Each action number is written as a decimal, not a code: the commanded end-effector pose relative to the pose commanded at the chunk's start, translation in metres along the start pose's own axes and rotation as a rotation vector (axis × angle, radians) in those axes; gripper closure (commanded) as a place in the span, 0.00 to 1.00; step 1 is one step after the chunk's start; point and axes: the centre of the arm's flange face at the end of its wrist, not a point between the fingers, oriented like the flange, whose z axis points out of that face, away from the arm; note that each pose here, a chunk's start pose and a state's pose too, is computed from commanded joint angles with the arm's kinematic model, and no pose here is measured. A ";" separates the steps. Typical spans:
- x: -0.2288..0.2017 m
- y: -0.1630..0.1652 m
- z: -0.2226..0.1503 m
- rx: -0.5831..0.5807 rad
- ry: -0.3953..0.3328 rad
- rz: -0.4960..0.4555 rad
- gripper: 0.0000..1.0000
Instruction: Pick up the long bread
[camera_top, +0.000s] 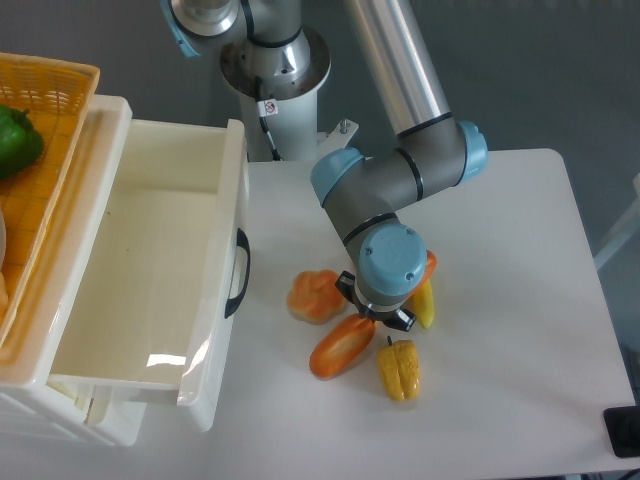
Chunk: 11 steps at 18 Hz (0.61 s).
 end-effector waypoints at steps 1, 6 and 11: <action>0.000 0.003 -0.011 0.007 0.004 -0.003 1.00; 0.011 0.014 -0.064 0.034 0.015 -0.011 1.00; 0.033 0.028 -0.126 0.157 -0.011 -0.024 1.00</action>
